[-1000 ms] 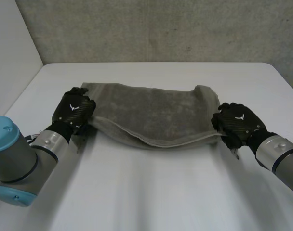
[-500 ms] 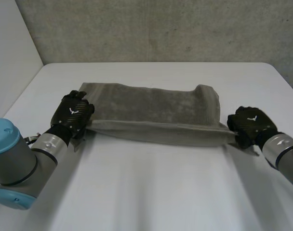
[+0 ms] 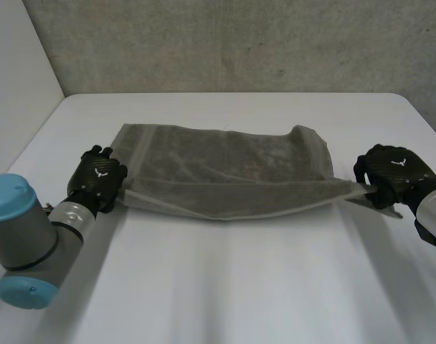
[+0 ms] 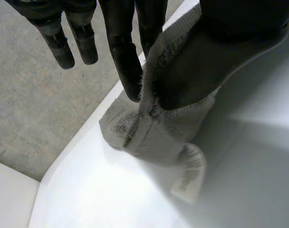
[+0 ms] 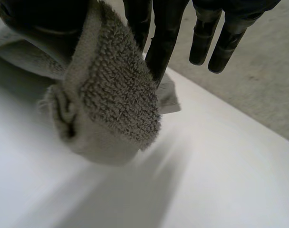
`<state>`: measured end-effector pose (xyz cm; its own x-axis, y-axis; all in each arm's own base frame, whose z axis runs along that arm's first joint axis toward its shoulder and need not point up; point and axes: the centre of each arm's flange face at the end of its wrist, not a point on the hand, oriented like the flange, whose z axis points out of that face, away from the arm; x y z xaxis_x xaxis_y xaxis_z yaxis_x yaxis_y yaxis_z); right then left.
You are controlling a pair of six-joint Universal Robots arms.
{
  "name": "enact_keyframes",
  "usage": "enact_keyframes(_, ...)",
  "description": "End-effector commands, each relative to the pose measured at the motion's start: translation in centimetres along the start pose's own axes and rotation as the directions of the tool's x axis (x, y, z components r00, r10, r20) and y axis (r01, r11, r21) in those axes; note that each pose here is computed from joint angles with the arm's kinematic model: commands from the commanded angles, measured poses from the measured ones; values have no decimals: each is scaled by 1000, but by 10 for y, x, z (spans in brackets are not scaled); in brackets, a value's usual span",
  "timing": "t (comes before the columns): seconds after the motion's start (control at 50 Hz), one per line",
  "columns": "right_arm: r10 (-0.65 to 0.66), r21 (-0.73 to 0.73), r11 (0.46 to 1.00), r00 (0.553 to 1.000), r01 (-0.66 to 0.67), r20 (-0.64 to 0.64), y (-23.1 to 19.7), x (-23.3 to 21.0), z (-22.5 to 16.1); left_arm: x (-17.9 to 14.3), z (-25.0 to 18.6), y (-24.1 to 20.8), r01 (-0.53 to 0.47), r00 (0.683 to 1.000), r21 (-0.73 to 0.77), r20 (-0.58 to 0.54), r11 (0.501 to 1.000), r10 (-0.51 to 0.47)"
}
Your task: Fold the towel.
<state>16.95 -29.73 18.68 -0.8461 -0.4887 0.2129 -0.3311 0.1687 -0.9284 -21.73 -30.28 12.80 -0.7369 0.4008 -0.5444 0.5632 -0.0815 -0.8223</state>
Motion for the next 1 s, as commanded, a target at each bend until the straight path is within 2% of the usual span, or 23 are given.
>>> enact_keyframes(0.02, -39, -107, 993, 987, 56, 154, -6, -17, -22, -11, -25, -16, 23, 999, -58, -36, 998, -25)
enact_keyframes(0.16, -146, -176, 965, 955, 195, 257, -16, -23, -36, -23, -37, -27, 39, 997, -84, -65, 996, -45)
enact_keyframes(0.22, -149, -175, 964, 953, 199, 263, -18, -23, -36, -31, -41, -29, 52, 996, -90, -72, 995, -58)
enact_keyframes(0.28, -159, -165, 965, 955, 204, 251, -24, -20, -36, -40, -49, -40, 60, 995, -71, -76, 996, -66)
enact_keyframes(0.42, -262, -21, 963, 953, 268, 152, -70, -10, -56, -63, -66, -68, 90, 995, 15, -43, 996, -89)
enact_keyframes(0.56, -297, 11, 955, 948, 298, 117, -81, -1, -52, -87, -65, -81, 146, 989, 79, 11, 986, -148)
enact_keyframes(0.62, -298, -6, 954, 947, 301, 122, -77, 3, -43, -94, -59, -80, 170, 985, 78, 23, 982, -173)
enact_keyframes(0.7, -342, -23, 937, 930, 348, 130, -71, 5, -29, -93, -44, -67, 189, 982, 40, 7, 981, -190)
enact_keyframes(0.82, -338, -60, 935, 928, 350, 155, -58, 4, -12, -86, -18, -46, 217, 976, -20, -22, 976, -217)
enact_keyframes(0.92, -349, -67, 926, 908, 373, 230, -43, -15, 27, -74, 12, -34, 220, 973, -33, -61, 975, -222)
enact_keyframes(0.98, -371, -42, 921, 906, 387, 205, -48, -14, 40, -71, 41, -42, 199, 978, 19, -67, 980, -197)
enact_keyframes(1.0, -403, 5, 913, 901, 408, 160, -57, -12, 53, -71, 41, -42, 199, 978, 19, -67, 980, -197)
